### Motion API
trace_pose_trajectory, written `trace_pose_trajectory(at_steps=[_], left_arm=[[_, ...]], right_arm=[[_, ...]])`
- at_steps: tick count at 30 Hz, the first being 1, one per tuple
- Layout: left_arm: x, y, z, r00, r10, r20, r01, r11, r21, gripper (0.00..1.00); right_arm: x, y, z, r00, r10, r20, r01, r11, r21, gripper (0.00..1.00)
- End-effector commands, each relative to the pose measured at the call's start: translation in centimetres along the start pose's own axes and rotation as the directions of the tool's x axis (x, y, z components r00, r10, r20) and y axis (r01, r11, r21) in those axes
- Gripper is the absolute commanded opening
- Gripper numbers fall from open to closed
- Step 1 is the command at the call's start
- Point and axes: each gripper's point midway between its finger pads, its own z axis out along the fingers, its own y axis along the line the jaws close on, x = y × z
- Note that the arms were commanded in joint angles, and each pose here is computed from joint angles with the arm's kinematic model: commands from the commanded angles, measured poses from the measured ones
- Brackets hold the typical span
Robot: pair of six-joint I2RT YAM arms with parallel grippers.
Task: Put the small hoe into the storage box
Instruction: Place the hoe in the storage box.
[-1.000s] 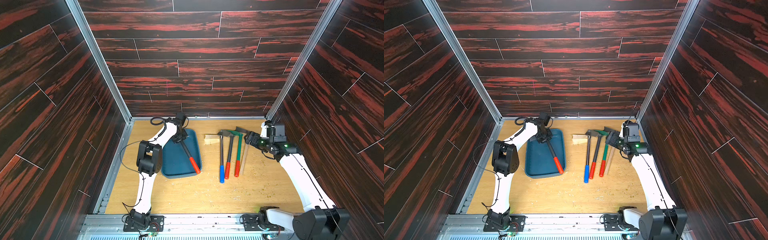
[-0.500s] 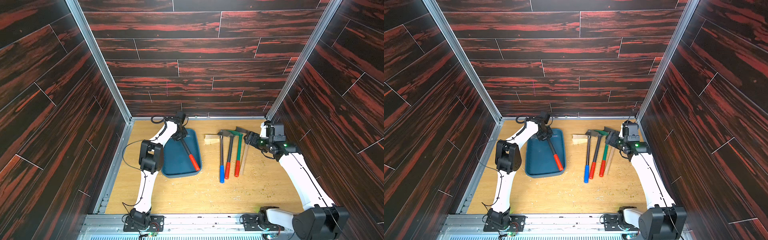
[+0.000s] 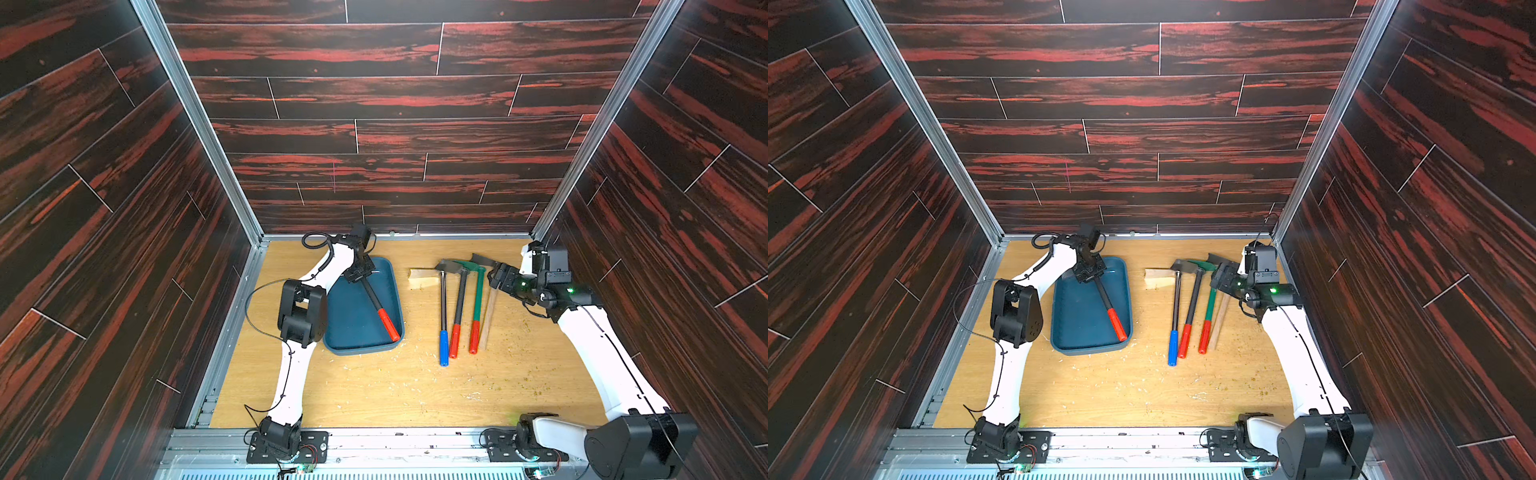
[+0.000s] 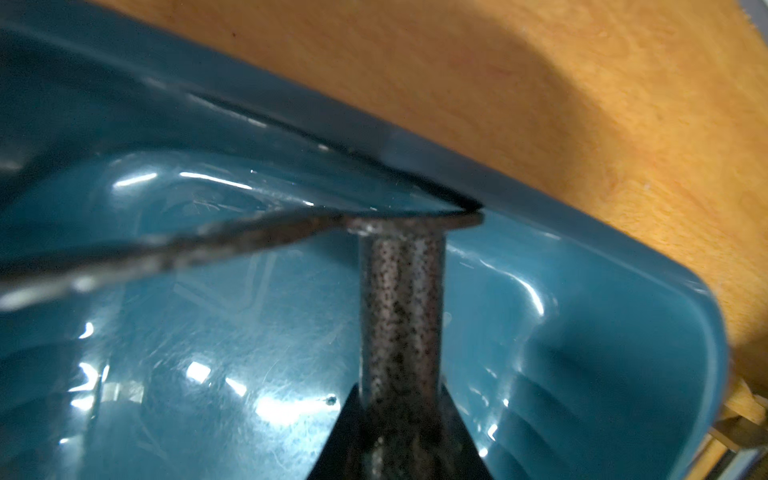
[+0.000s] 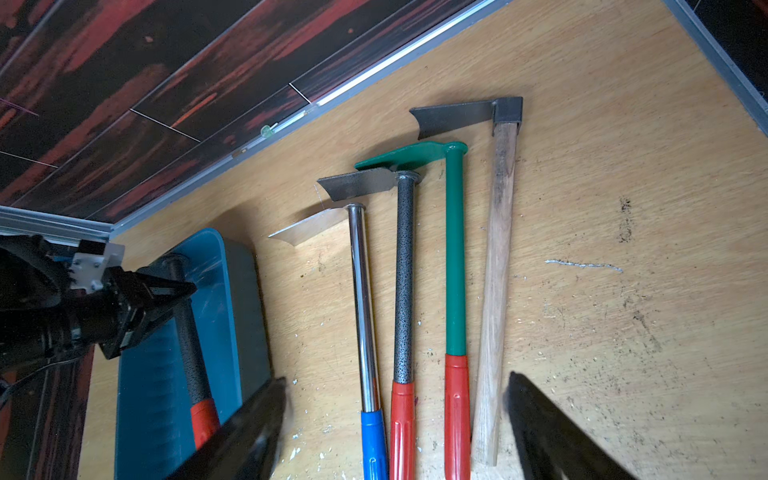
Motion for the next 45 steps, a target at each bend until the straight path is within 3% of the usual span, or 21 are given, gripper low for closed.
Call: trace_pose_trajectory(at_steps=[1, 5, 8, 10, 13, 18, 33, 45], left_arm=[[-0.5, 0.2, 0.0, 1.000, -0.016, 0.013, 0.016, 1.000, 0.009, 0.00], [-0.1, 0.5, 0.7, 1.000, -0.020, -0.005, 0.020, 1.000, 0.005, 0.06], [0.2, 0.7, 1.0, 1.000, -0.020, -0.014, 0.020, 1.000, 0.000, 0.16], [0.3, 0.8, 1.0, 1.000, -0.018, -0.018, 0.018, 1.000, -0.003, 0.30], [0.1, 0.7, 0.4, 1.000, -0.014, -0.008, 0.014, 1.000, -0.004, 0.45], [0.0, 0.5, -1.3, 1.000, 0.000, 0.019, 0.000, 1.000, 0.001, 0.55], [-0.5, 0.0, -11.2, 0.985, 0.053, 0.162, -0.061, 0.997, 0.043, 0.63], [1.5, 4.1, -15.7, 0.958, 0.108, 0.266, -0.118, 0.993, 0.020, 0.57]], right_arm=[[-0.7, 0.3, -0.5, 1.000, 0.011, 0.018, -0.010, 1.000, -0.012, 0.86], [-0.6, 0.4, -0.4, 1.000, 0.010, 0.017, -0.009, 1.000, -0.015, 0.86], [-0.7, 0.4, -0.5, 1.000, 0.012, 0.018, -0.012, 1.000, -0.016, 0.86], [-0.6, 0.4, -0.4, 1.000, 0.012, 0.017, -0.012, 1.000, -0.015, 0.86], [-0.7, 0.3, -0.4, 1.000, 0.015, 0.019, -0.015, 1.000, -0.012, 0.87], [-0.7, 0.3, -0.3, 1.000, 0.023, 0.017, -0.023, 1.000, -0.010, 0.87], [-1.9, 1.9, 1.0, 0.999, -0.033, -0.020, 0.034, 0.999, 0.013, 0.87], [0.1, 6.1, 7.8, 0.973, -0.159, -0.168, 0.162, 0.987, 0.010, 0.82]])
